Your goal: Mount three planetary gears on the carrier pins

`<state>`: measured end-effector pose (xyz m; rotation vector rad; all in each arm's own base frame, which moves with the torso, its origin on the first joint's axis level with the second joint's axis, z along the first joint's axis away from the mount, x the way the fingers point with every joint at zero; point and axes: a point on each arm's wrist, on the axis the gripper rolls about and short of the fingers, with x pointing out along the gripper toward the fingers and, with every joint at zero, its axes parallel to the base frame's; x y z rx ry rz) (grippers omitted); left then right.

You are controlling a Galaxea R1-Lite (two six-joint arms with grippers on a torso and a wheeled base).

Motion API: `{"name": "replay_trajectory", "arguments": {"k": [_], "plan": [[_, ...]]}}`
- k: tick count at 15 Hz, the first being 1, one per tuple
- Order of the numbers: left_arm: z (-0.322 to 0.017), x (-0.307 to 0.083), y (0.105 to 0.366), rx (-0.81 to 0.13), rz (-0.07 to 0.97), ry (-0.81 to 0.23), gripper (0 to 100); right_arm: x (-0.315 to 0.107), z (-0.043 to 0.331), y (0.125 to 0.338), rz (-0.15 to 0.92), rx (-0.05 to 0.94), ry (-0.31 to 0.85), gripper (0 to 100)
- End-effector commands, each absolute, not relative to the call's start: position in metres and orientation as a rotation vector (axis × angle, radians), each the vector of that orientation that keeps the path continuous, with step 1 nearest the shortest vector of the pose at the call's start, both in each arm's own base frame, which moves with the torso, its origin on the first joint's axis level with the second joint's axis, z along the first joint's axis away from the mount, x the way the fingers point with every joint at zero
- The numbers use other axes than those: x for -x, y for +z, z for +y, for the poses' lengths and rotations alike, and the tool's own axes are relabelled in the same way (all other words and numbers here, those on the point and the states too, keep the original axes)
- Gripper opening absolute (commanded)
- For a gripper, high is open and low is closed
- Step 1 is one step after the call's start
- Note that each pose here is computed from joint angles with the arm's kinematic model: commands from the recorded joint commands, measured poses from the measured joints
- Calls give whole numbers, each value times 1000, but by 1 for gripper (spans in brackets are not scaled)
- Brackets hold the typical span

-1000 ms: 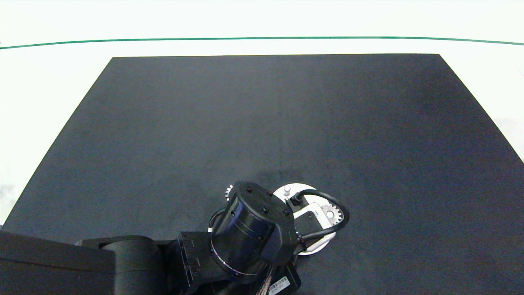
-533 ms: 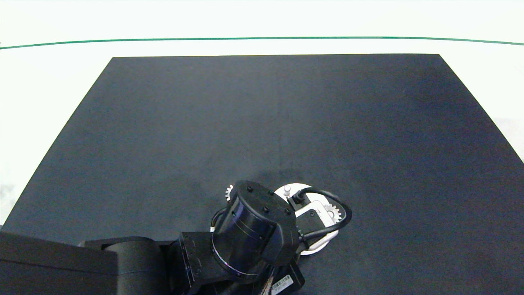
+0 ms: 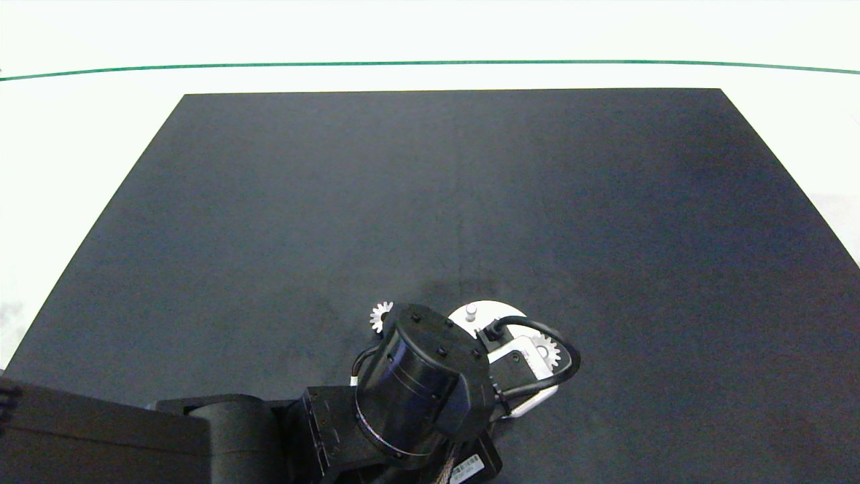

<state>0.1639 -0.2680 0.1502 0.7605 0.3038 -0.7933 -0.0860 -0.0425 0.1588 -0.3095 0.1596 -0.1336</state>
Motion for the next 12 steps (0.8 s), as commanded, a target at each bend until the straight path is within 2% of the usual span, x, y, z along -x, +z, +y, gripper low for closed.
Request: {"name": "replay_trajectory", "arguments": {"k": [1,10,11,12], "plan": [[-266,-165,148,-768,308,-787,13,85,-42,159,165,314,-133,100],[-262,-165,149,-777,306,-784,13,84,-42,161,168,315,-132,100],[-262,-165,150,-783,302,-786,100,84,-42,161,168,315,-134,100],[-263,-165,150,-774,301,-783,100,85,-42,161,167,314,-136,100]]}}
